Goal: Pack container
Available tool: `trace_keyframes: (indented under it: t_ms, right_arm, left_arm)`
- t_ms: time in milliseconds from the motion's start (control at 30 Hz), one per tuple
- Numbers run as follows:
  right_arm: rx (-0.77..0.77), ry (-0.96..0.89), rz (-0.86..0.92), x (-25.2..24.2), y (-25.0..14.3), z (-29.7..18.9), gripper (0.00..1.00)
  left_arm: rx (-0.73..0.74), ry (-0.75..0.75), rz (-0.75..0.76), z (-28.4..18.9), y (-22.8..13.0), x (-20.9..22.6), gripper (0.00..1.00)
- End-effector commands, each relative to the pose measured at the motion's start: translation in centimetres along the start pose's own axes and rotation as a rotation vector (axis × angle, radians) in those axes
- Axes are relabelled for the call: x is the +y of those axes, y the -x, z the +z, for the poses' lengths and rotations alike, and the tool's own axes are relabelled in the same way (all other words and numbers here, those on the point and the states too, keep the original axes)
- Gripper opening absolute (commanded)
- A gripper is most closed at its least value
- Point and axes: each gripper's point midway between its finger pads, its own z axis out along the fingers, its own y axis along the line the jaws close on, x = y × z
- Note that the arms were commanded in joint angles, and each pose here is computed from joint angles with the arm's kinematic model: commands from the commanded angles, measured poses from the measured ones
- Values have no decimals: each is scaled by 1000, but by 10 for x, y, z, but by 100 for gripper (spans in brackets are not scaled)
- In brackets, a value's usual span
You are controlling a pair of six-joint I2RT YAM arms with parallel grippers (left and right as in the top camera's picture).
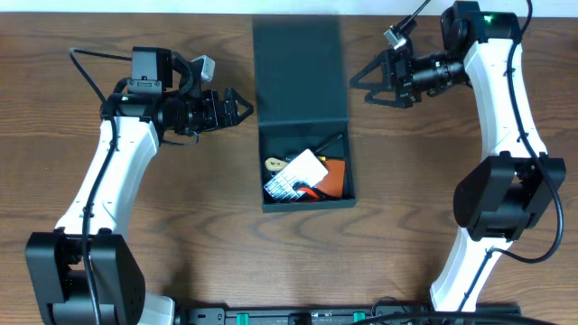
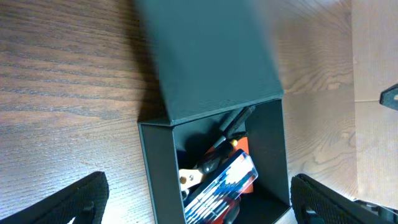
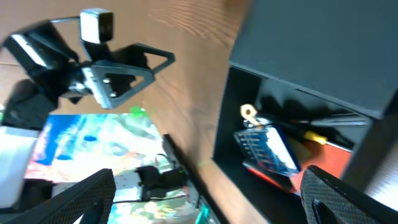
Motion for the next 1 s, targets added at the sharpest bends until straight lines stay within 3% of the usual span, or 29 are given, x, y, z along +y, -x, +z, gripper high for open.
trace_keyframes:
  t_ms: [0,167,300,367,400,667,967]
  right_arm:
    - [-31,-67,-76,-5,3,-12,87]
    - [-101,-284,-28,-48,22,-31,75]
    - [-162,-542,34,-89,35,-51,44]
    - [-195,-613,54,-100,41,-59,7]
    - [-205,-620,54,-101,44,-60,1]
    - [-164,-507,100,-108,46,-34,1]
    - [-87,-225,176,-130,53,19,1]
  left_arm:
    - [-5,5,11,-1,2,2,92]
    - [-4,5,11,-1,2,1,91]
    - [-4,5,11,-1,2,1,92]
    - [-4,5,11,-1,2,1,91]
    - [-5,5,12,-1,2,1,91]
    - [-5,5,12,-1,2,1,91]
    - [-5,5,11,-1,2,1,91]
